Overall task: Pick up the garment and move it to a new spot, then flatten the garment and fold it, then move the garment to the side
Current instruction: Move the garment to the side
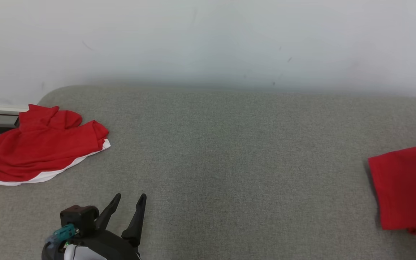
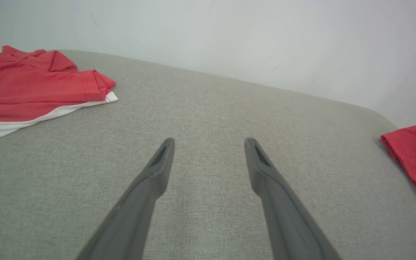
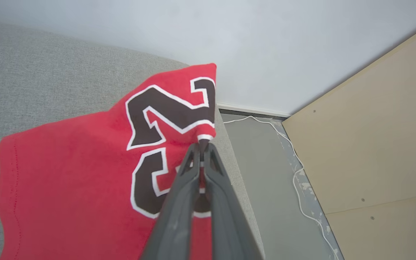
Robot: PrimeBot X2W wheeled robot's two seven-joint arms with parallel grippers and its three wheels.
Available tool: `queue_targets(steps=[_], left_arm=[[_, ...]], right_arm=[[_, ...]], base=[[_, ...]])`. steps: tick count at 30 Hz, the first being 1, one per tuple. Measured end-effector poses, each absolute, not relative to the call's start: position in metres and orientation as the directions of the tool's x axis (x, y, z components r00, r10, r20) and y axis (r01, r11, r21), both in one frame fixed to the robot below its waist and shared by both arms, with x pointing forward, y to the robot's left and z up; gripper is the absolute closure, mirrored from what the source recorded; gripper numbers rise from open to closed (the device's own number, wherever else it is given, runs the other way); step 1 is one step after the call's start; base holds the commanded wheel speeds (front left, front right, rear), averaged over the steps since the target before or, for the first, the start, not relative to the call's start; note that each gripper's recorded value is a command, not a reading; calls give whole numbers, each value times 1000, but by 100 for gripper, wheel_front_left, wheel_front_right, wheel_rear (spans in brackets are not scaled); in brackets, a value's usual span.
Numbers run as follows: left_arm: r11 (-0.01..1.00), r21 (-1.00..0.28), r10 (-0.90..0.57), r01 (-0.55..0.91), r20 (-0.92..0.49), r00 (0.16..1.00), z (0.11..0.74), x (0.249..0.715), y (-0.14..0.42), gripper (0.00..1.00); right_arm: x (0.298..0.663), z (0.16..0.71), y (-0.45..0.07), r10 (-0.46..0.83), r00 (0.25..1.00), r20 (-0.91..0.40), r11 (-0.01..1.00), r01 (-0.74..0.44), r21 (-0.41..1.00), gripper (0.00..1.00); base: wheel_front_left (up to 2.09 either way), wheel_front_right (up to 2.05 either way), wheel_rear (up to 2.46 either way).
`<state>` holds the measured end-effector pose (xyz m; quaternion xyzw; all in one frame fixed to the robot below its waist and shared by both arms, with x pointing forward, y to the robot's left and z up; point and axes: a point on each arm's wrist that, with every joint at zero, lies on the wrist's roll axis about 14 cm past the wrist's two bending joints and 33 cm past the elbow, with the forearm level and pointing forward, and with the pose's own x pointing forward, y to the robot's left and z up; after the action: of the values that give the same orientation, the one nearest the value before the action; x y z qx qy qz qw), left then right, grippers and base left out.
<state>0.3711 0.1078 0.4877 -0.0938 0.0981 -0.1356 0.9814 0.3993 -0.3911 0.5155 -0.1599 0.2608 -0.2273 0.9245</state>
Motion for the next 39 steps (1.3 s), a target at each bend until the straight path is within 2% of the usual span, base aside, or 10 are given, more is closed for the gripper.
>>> queue_targets(steps=[10,11,12,13,14,24,28,32,34,39], left_arm=[[942,-208,-300,263,-175,938,487,371,103,0],[942,-207,-301,264,-175,937,487,371,102,0],[942,-207,-302,265,-175,937,487,371,102,0],[942,-207,-302,265,-175,937,487,371,102,0],[942,-206,-302,265,-175,937,487,371,102,0],[944,-201,-296,260,-174,939,489,370,105,0],[945,-200,-293,258,-170,941,490,369,105,0],[946,-206,-283,250,-148,948,496,370,108,0],[950,-204,-267,238,-130,955,500,372,113,0],[956,-192,-241,221,-87,967,511,372,123,0]], right_arm=[[390,516,-413,-552,733,-398,820,390,-419,100],[390,515,-413,-552,735,-395,820,390,-419,95],[390,514,-413,-552,734,-395,820,390,-420,64],[390,513,-414,-552,733,-397,819,390,-420,43],[390,514,-414,-551,737,-391,820,390,-419,0],[408,539,-413,-540,788,-297,816,403,-414,0],[417,553,-404,-499,834,-237,829,379,-412,0],[432,564,-373,-375,909,-184,905,316,-284,0],[440,564,-345,-280,946,-160,946,244,-214,0],[442,569,-295,-122,990,-75,992,118,-52,0]], base=[[0,0,0],[0,0,0],[0,0,0],[0,0,0],[0,0,0],[0,0,0],[0,0,0],[0,0,0],[0,0,0],[0,0,0]])
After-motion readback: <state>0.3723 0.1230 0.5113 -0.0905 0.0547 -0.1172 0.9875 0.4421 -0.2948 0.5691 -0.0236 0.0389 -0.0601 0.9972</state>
